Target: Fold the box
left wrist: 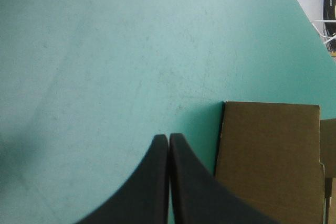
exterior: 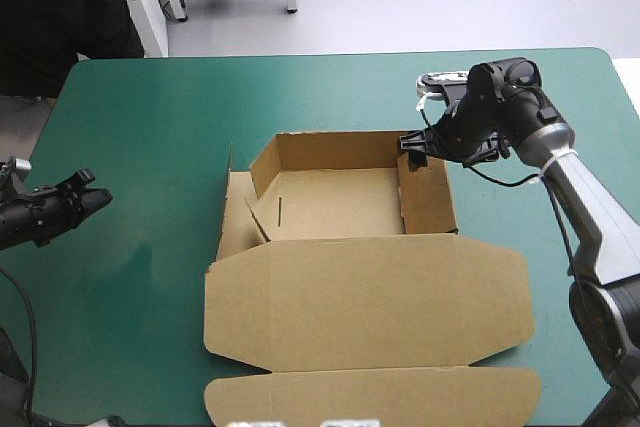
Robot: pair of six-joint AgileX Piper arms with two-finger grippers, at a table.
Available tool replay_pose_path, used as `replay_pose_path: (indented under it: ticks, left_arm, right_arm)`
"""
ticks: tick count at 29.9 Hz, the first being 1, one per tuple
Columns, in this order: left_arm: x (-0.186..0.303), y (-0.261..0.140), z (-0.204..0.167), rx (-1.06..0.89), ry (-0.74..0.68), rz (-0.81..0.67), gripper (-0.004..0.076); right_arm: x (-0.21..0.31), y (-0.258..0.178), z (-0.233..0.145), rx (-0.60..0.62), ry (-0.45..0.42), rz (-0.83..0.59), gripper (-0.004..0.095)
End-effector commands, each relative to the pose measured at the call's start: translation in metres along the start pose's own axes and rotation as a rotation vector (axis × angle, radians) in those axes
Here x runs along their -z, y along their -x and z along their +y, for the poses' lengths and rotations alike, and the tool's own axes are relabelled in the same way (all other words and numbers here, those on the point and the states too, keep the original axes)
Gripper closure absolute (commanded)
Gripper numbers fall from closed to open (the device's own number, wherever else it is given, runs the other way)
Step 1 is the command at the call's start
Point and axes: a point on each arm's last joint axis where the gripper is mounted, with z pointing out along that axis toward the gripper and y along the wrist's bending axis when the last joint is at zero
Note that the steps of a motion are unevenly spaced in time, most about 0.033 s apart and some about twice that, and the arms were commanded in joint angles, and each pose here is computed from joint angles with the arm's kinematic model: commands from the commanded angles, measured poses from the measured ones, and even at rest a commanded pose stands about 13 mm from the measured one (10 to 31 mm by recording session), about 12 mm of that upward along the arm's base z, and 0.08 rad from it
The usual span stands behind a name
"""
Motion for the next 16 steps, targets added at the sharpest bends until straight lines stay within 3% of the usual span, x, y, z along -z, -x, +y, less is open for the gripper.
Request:
replay_pose_path:
  ticks: [1,16]
  left_arm:
    - [0.010,0.006,-0.017,-0.008,-0.056,-0.056,0.0734]
    - [0.010,0.007,-0.017,-0.004,-0.055,-0.066,0.0734]
  right_arm:
    - [0.032,-0.007,-0.001,-0.012,-0.016,-0.060,0.0113]
    - [-0.027,-0.008,-0.003,-0.035,-0.009,0.061,0.0113]
